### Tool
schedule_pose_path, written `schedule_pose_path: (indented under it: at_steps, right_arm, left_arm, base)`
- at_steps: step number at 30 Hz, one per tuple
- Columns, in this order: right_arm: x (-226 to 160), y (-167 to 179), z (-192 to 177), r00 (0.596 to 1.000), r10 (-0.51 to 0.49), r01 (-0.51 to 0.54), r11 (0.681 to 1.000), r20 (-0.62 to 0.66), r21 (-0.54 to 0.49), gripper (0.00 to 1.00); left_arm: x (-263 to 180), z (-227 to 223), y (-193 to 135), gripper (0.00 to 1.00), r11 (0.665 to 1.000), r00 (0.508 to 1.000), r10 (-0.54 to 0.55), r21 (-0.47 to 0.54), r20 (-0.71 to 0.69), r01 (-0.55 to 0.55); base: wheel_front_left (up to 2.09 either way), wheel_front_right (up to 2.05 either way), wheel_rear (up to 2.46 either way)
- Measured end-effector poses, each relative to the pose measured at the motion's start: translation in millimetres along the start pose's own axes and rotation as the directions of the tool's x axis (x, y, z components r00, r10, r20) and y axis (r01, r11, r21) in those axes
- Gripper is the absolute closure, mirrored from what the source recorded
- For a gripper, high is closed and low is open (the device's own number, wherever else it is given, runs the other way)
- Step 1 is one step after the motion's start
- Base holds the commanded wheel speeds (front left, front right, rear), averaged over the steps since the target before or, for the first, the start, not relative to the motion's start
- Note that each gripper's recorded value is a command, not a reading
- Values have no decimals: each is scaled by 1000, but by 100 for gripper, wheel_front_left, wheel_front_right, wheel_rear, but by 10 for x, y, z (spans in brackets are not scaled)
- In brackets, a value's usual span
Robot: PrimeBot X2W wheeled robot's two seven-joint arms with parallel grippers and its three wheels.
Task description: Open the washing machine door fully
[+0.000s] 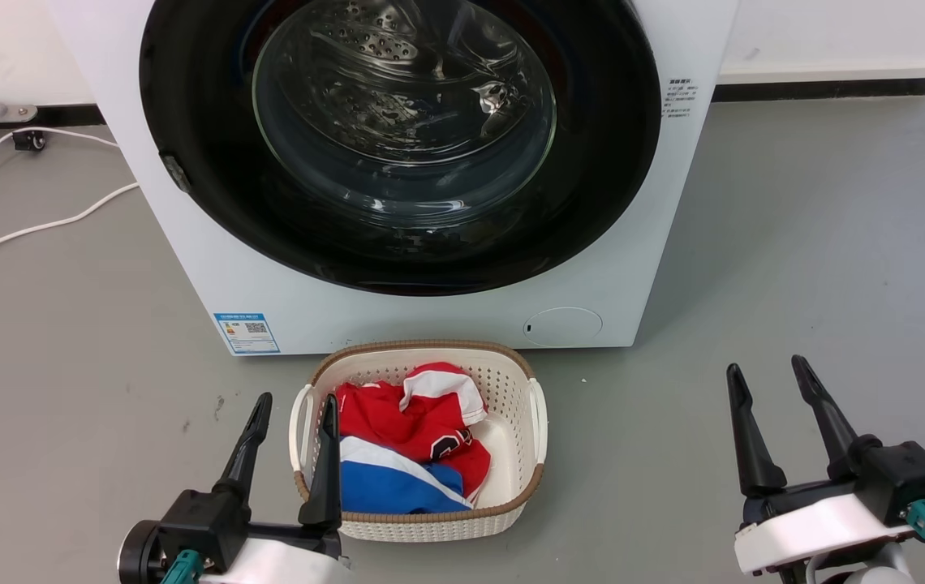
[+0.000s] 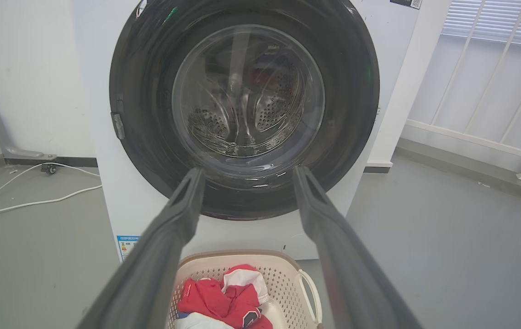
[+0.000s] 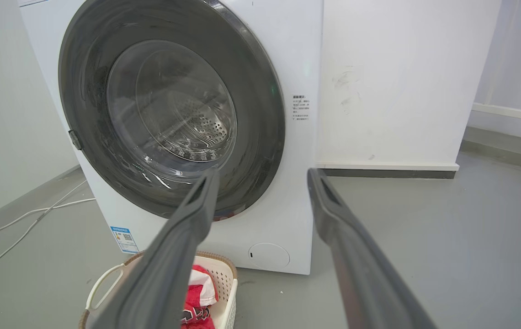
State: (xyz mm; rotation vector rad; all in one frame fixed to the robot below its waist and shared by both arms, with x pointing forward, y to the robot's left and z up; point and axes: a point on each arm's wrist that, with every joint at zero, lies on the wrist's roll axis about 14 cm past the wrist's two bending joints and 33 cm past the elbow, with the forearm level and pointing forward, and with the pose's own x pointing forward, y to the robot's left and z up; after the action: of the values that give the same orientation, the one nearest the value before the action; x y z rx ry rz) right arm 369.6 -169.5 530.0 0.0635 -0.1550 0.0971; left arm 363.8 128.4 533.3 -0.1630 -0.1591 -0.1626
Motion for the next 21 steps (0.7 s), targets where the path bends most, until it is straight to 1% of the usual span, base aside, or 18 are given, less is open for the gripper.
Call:
schedule_pose_path:
  at_steps: [19,20,21]
  right_arm:
    - [10,2,-38,1000,-1,1,1000,-10,14,0]
    - [16,7,-46,1000,-1,1,1000,-11,23,50]
    - [22,3,-57,1000,-2,3,1000,-14,25,85]
  left_arm:
    - [14,-51,-39,0,1000,1000,-16,-3,-15,16]
    - [15,-60,-34,0,1000,1000,-14,-4,-17,14]
    - [18,-70,-31,0,1000,1000,-13,-7,-20,13]
  base:
    - [0,0,0]
    - [0,0,0]
    - [0,0,0]
